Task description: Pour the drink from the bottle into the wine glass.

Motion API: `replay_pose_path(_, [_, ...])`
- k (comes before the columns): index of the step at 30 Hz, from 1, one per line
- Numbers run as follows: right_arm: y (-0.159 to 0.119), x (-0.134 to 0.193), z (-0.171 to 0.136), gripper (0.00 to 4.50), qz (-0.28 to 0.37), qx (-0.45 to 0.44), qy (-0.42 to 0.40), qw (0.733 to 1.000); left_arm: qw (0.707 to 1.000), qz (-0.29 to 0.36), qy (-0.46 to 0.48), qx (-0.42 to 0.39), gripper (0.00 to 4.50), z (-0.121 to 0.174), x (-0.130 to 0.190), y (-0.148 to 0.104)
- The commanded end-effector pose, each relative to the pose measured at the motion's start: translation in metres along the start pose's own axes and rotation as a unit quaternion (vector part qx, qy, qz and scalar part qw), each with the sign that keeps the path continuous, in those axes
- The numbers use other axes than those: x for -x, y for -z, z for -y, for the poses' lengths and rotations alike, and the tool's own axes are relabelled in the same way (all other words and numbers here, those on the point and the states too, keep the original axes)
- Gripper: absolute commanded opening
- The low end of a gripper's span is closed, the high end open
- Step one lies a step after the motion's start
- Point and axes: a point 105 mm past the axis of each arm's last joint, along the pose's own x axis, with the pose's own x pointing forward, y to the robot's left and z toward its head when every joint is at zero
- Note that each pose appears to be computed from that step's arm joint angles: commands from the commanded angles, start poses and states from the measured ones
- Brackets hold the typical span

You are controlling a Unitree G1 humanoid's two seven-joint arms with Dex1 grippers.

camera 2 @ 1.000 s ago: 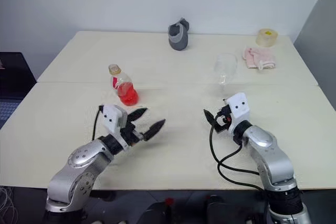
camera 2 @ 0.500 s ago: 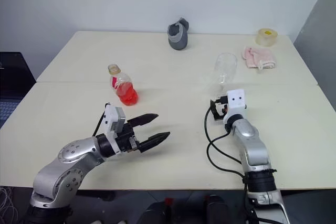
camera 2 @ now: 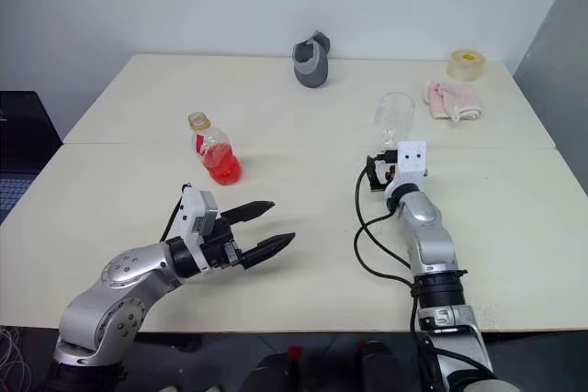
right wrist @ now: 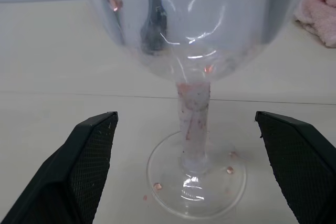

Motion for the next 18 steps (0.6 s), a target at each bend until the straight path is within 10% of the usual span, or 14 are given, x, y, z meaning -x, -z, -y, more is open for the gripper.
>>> replay_pose_path(1, [-0.015,-0.007,0.002,4.5,0.032,0.0,0.008,0.999,1.0,0.014,0.002,-0.02,4.47,0.0,-0.001,-0.008])
replay_pose_path(15, [-0.009,-0.027,0.004,4.5,0.035,-0.01,0.035,0.999,1.0,0.017,-0.005,-0.023,4.47,-0.003,-0.003,-0.011])
replay_pose_path(18, [-0.013,-0.027,0.003,3.51,0.044,-0.017,0.029,0.998,1.0,0.018,-0.005,-0.024,4.5,-0.003,-0.004,-0.012])
